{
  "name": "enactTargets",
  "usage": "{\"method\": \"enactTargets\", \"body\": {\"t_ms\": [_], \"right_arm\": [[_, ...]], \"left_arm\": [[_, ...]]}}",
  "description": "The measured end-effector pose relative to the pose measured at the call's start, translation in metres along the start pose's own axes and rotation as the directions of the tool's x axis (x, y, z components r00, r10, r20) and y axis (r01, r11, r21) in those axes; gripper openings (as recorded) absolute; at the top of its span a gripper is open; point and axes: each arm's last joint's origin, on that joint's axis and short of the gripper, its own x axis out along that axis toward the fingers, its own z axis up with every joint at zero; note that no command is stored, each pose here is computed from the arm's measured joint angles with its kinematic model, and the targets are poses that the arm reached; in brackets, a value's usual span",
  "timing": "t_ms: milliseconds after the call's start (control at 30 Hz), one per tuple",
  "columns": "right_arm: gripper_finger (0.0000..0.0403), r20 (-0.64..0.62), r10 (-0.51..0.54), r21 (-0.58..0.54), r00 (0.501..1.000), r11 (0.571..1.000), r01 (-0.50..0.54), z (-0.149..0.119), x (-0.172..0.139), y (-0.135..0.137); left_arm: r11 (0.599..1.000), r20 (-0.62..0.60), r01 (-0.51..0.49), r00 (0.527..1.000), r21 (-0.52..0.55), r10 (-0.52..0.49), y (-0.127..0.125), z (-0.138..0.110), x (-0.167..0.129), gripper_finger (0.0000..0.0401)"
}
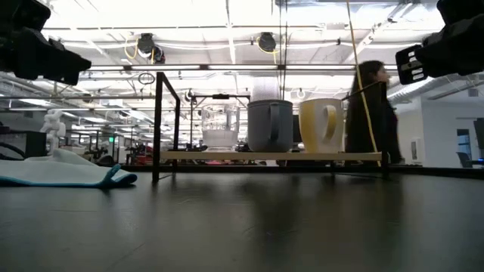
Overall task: Stack small to large cups/mugs on shelf
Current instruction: Return to Home Position
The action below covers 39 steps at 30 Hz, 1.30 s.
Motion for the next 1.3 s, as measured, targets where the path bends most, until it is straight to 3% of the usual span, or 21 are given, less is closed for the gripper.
{"method": "enactTargets", "body": {"t_ms": [333,467,600,767,1300], "right_arm": [[0.0,0.093,-0.046,-0.009,0.995,0.999,0.047,0.008,-0.003,-0.001],[0.0,0.13,-0.046,-0.009,0.99,0.999,0.048,0.001,-0.003,-0.001],[0.0,0.155,-0.047,-0.002,0.987,0.999,0.047,-0.011,-0.001,-0.001],[0.0,0.213,-0.048,0.008,0.976,0.999,0.047,-0.008,-0.006,-0.001],[0.0,0.222,-0.05,-0.058,0.974,0.996,0.064,-0.008,-0.008,-0.001]], "left_arm": [[0.992,-0.02,-0.098,0.995,-0.083,0.097,0.005,-0.002,0.001,0.0],[0.989,0.028,-0.108,0.993,-0.1,0.111,0.007,0.004,0.001,0.0],[0.992,0.11,-0.113,0.987,-0.063,0.12,0.007,0.011,0.001,0.0],[0.994,0.15,-0.111,0.983,-0.004,0.11,0.008,0.015,0.001,0.0],[0.992,0.111,-0.117,0.987,0.04,0.112,0.025,0.009,0.006,0.0]]}}
